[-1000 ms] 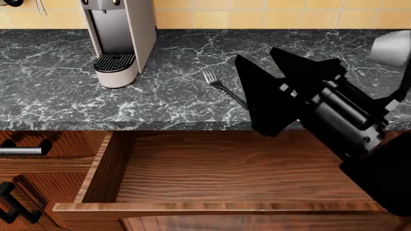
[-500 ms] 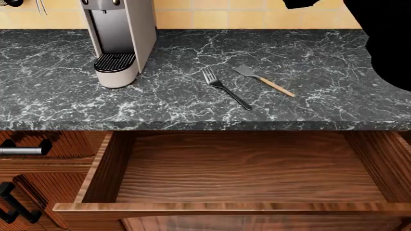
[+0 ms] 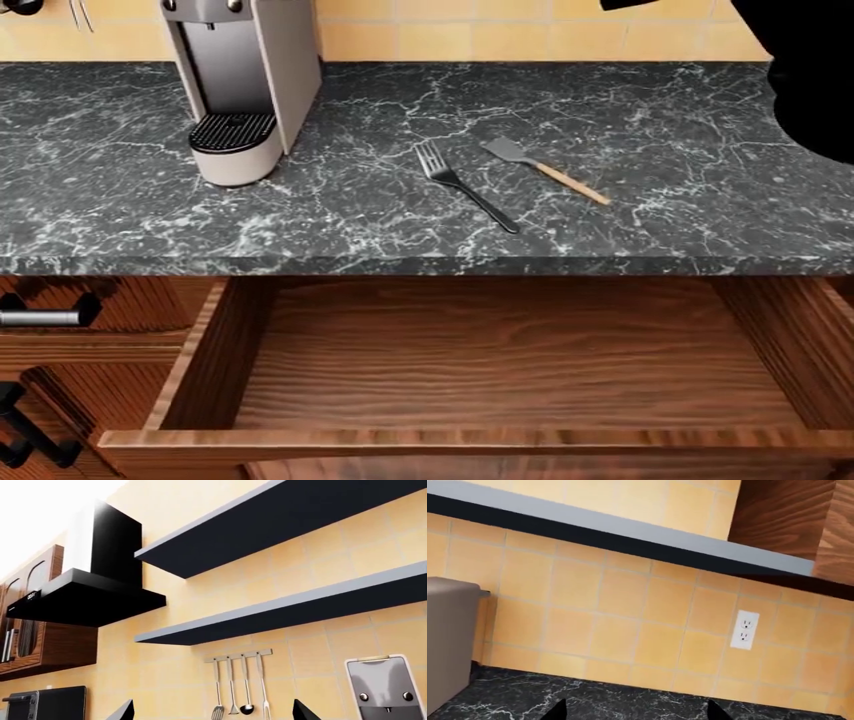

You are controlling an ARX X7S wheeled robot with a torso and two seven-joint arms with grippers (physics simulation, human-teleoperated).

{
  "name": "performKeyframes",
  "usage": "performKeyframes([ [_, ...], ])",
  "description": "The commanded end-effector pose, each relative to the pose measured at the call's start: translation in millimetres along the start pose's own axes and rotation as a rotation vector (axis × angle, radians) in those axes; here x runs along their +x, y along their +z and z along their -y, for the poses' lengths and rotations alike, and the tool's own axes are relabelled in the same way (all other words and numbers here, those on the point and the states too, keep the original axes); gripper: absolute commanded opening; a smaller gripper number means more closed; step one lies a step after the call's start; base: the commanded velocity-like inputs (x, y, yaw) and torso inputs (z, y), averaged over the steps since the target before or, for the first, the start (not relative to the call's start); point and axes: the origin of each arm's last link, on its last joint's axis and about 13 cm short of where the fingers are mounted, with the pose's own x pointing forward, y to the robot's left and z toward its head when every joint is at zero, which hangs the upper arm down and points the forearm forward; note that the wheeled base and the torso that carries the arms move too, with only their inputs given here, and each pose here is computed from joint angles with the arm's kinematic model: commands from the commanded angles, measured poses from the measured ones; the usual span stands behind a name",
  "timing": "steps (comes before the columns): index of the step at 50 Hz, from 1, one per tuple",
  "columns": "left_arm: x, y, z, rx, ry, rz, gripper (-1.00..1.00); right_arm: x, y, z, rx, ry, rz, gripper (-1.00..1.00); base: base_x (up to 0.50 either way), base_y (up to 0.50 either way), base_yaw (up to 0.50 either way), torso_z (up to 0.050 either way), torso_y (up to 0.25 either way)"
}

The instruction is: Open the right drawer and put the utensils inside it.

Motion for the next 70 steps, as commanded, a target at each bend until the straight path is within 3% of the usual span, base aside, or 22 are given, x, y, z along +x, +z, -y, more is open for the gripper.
performKeyframes([
  [1, -0.8, 0.9, -1.2, 0.0, 0.003, 0.002, 1.0, -0.5, 0.3, -0.8, -0.024, 0.011, 0.001, 1.0, 0.15, -0.05, 0.0, 0.0, 0.0],
  [70, -2.8, 1.3, -2.8, 0.001, 0.007, 0.006, 1.0, -3.1, -6.5, -0.9, -0.044, 0.034, -0.027, 1.0, 0.14, -0.12, 0.0, 0.0, 0.0],
])
